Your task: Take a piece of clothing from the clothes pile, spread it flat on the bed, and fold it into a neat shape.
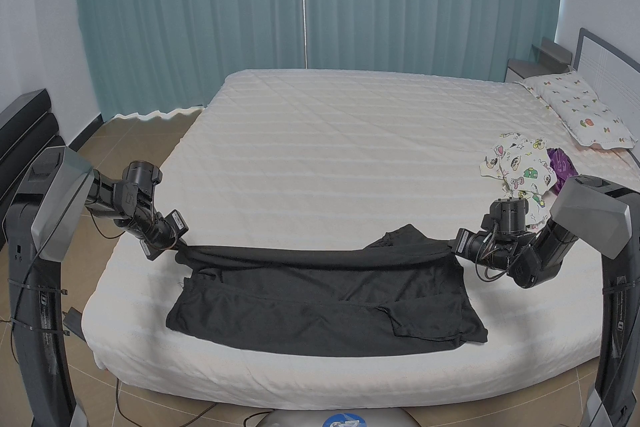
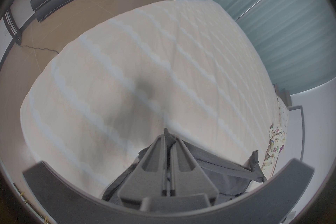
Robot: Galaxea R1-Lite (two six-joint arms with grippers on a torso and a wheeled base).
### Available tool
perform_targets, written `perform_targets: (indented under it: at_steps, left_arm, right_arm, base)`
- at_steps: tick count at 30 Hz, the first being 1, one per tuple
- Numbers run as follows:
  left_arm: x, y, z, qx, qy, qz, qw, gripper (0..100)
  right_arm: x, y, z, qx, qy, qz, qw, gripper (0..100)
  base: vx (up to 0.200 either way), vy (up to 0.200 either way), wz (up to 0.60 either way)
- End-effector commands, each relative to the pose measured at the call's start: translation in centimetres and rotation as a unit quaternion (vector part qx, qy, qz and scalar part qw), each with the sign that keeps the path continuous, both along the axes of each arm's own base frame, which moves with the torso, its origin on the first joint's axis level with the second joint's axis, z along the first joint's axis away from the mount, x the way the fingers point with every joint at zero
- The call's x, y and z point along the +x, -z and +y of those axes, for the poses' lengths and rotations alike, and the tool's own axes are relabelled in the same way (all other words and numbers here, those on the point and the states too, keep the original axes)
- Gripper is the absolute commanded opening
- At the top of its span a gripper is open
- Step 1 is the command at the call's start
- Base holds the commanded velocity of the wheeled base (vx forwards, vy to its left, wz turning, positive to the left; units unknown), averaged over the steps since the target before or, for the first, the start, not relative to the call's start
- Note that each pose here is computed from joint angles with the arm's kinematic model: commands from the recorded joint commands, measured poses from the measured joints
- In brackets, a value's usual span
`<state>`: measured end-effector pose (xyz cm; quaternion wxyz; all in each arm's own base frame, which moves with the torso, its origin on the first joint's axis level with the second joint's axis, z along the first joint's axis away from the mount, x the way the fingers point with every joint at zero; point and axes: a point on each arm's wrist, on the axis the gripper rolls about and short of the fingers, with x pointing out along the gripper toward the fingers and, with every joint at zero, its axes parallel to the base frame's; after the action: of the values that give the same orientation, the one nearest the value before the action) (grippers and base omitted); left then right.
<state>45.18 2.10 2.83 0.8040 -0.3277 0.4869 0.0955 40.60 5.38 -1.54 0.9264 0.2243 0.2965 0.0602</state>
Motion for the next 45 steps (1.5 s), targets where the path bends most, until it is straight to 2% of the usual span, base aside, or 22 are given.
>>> perform_targets:
  at_steps: [1,7,22,27,28,29,34,39,41,45]
  left_arm:
    - [-1.7,0.6,-0.1,0.008,0.016,0.026,0.9995,0]
    - [-3.1,1.6,-0.2,0.02,0.039,0.053,0.9977,0]
    - [-3.9,2.8,-0.3,0.04,0.041,0.08,0.9952,0]
    - [-4.7,3.2,-0.4,0.072,0.063,0.091,0.9912,0]
    - [-4.7,3.2,-0.3,0.073,0.064,0.092,0.991,0]
    - [-4.7,3.2,-0.3,0.073,0.064,0.092,0.991,100]
    - [-4.7,3.1,-0.3,0.072,0.06,0.092,0.9913,100]
    - [-5.0,2.8,-0.1,0.069,0.053,0.094,0.9917,100]
    - [-5.9,2.0,0.6,0.056,0.049,0.092,0.993,100]
    - [-6.9,0.2,2.4,0.0,0.033,0.073,0.9968,100]
  right_arm:
    - [-1.6,0.5,0.1,-0.011,-0.015,0.024,0.9996,0]
    - [-2.9,1.8,0.1,-0.039,-0.036,0.047,0.9975,0]
    - [-4.9,3.1,0.2,-0.081,-0.072,0.08,0.9908,0]
    - [-5.2,3.1,0.2,-0.082,-0.074,0.082,0.9905,0]
    - [-5.2,3.1,0.2,-0.082,-0.074,0.084,0.9903,100]
    - [-5.2,3.2,0.2,-0.082,-0.073,0.085,0.9903,100]
    - [-5.0,2.4,0.1,-0.077,-0.068,0.071,0.9922,100]
    - [-4.6,-0.3,-0.3,-0.054,-0.058,0.038,0.9961,100]
    - [-4.4,-2.4,-0.6,-0.029,-0.048,0.016,0.9983,100]
    - [-3.9,-2.9,0.4,0.01,-0.047,0.015,0.9987,100]
  base:
    - [0.0,0.0,0.0]
    - [0.0,0.0,0.0]
    - [0.0,0.0,0.0]
    - [0.0,0.0,0.0]
    - [0.0,0.0,0.0]
    - [0.0,0.0,0.0]
    - [0.0,0.0,0.0]
    - [0.0,0.0,0.0]
    - [0.0,0.0,0.0]
    - [0.0,0.0,0.0]
